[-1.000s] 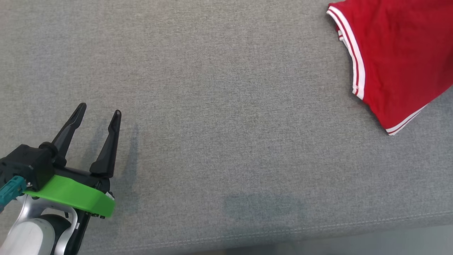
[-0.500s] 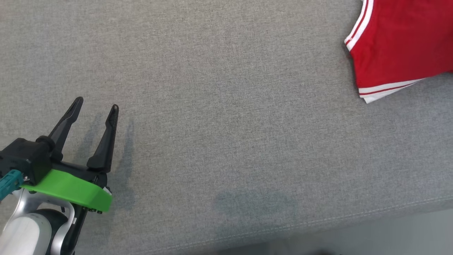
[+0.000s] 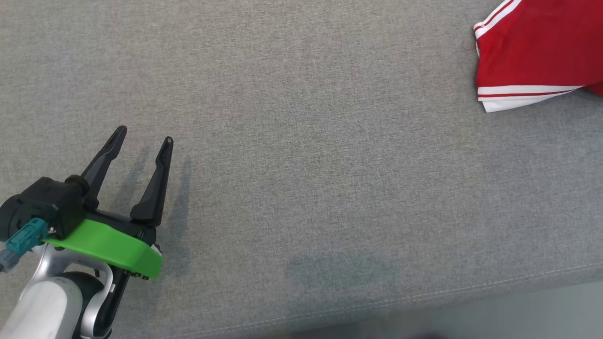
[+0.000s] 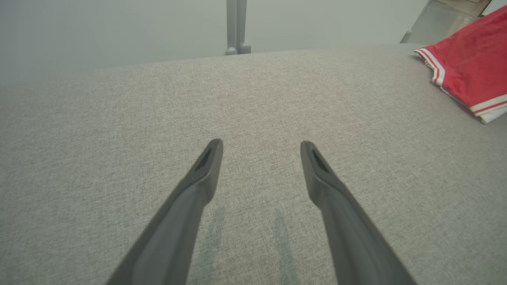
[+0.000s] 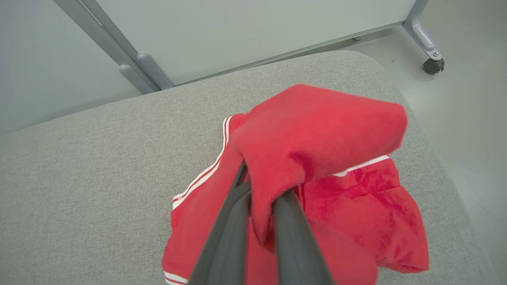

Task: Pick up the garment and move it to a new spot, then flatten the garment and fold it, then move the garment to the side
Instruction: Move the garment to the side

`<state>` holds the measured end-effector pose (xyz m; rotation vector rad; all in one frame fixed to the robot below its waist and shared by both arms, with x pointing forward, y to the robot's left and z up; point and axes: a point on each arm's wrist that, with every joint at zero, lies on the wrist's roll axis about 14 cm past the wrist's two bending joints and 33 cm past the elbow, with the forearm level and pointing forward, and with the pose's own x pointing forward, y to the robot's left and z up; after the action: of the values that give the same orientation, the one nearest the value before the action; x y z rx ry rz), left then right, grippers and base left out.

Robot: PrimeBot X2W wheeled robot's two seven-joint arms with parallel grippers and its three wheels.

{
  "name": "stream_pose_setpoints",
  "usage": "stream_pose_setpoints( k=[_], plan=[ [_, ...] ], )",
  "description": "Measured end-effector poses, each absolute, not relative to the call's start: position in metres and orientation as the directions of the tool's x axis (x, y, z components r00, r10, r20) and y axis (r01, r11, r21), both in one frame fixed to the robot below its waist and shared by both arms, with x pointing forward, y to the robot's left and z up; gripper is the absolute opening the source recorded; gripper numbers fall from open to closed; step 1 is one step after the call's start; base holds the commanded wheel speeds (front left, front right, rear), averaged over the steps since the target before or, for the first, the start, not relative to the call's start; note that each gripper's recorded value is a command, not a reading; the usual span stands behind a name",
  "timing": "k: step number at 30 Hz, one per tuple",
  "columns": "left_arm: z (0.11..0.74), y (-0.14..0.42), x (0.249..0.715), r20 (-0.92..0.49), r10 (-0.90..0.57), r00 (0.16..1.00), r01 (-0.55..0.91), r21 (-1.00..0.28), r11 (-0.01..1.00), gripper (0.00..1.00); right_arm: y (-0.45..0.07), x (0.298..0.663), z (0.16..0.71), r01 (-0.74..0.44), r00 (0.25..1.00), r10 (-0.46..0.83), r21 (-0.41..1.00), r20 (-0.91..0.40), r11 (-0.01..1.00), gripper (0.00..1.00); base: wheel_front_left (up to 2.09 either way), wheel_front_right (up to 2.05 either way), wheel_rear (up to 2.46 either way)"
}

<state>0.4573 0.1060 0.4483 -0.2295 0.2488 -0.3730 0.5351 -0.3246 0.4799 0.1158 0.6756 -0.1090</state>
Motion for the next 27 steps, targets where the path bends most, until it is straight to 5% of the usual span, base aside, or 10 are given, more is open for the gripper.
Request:
stream_pose_setpoints(
  k=[15,27],
  plan=[
    [0.455,0.119,0.449,-0.181,-0.327,0.928,0.273,-0.267,0.924,1.0,-0.275,0.559,0.504,-0.001,0.813,0.04,0.067,-0.581,0.998,0.0,0.0,0.0,0.0],
    [0.465,0.124,0.449,-0.155,-0.318,0.935,0.276,-0.243,0.93,1.0,-0.288,0.543,0.523,0.021,0.805,0.011,0.047,-0.593,0.999,0.0,0.0,0.0,0.0]
  ],
)
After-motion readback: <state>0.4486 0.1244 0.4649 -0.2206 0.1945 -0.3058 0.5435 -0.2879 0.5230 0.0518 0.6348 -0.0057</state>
